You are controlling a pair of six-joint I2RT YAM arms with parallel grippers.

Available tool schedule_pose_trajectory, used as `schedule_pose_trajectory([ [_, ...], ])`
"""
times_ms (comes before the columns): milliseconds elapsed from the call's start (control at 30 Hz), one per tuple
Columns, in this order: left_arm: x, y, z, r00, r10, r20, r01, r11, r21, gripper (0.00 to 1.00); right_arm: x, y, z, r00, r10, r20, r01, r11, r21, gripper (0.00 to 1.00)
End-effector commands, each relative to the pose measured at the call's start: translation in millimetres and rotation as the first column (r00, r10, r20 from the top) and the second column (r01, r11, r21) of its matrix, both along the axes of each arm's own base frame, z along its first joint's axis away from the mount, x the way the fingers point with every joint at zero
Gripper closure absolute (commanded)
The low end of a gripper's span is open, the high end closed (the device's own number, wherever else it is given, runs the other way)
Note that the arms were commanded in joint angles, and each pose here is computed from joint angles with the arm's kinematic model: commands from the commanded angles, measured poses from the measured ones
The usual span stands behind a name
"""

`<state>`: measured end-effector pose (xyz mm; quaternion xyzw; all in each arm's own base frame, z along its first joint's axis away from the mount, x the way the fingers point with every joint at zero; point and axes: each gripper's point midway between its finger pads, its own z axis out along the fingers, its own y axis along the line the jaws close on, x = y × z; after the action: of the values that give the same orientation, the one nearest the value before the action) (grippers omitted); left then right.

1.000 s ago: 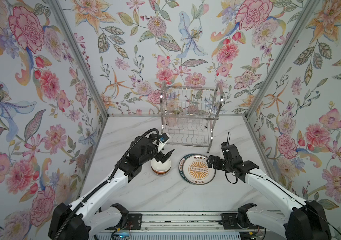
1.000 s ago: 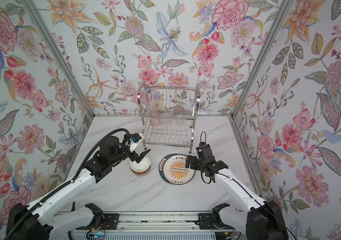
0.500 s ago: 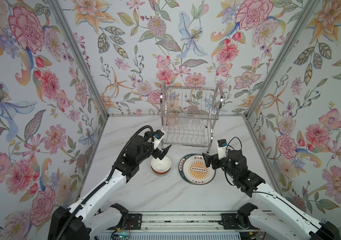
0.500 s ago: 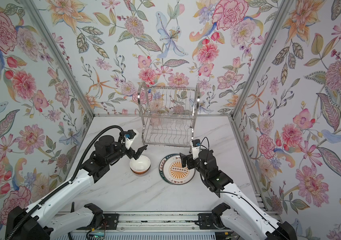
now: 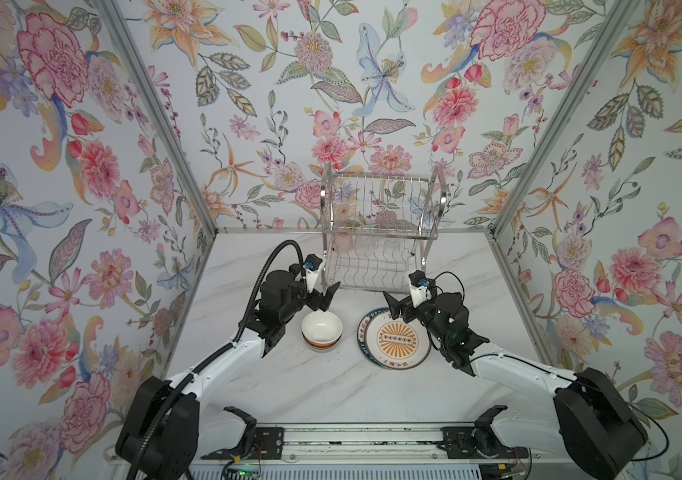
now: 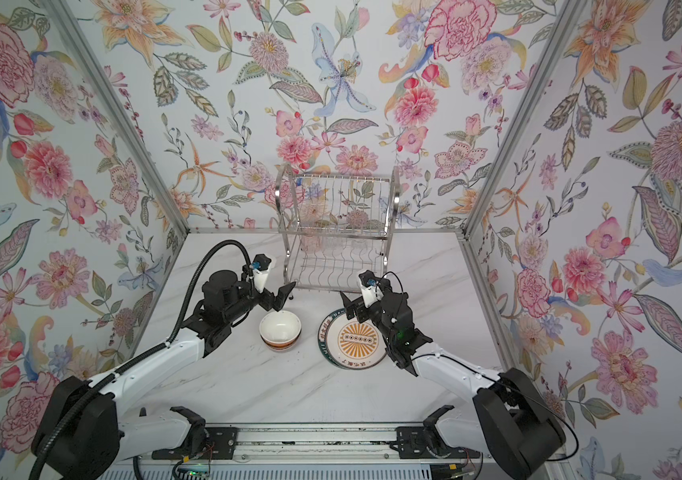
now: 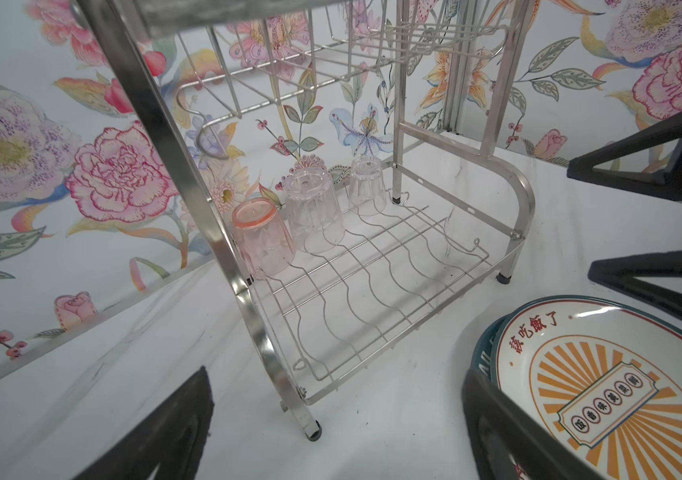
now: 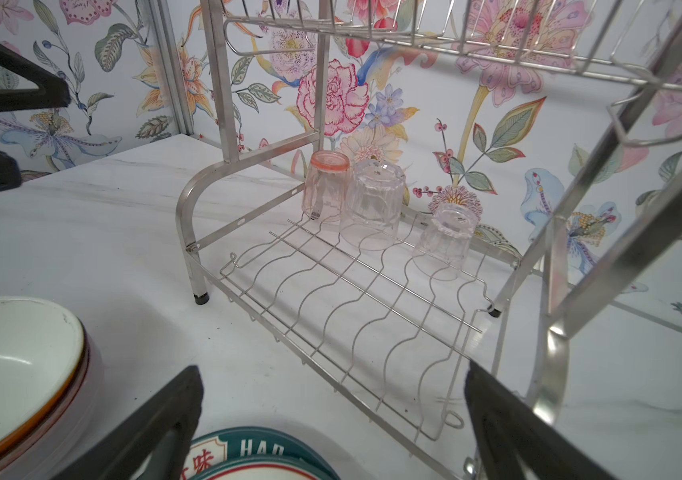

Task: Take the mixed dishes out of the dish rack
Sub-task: 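Open and lift the right gripper off the plate stack toward the rack, then reach the right gripper into the rack's lower tier over the clear glass cup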

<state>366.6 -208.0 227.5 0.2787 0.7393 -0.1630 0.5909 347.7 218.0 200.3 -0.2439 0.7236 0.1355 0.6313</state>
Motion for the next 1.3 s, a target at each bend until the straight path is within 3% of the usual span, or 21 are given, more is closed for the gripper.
schedule_pose_trajectory([
  [0, 14.4, 2.8, 10.4, 0.999, 0.024, 0.032, -0.022, 0.997, -0.078, 0.08, 15.5, 14.3, 39.4, 0.986, 0.030, 0.165, -0.036, 0.999, 0.036, 0.01],
  [233, 18.9, -0.8, -6.4, 1.000, -0.009, 0.013, 0.009, 0.999, -0.031, 0.09, 55.4, 33.1, 27.3, 0.980, 0.061, 0.189, -0.067, 0.997, 0.023, 0.01],
  [567, 1.6, 1.6, -7.7, 0.999, -0.048, 0.021, 0.048, 0.999, 0.005, 0.03, 111.9, 61.7, 8.0, 0.972, 0.088, 0.219, -0.088, 0.996, -0.011, 0.01],
  [1267, -17.1, 14.1, 0.4, 0.998, -0.046, 0.047, 0.044, 0.998, 0.044, 0.01, 209.7, 71.3, -33.9, 0.961, 0.104, 0.257, -0.072, 0.989, -0.131, 0.01],
])
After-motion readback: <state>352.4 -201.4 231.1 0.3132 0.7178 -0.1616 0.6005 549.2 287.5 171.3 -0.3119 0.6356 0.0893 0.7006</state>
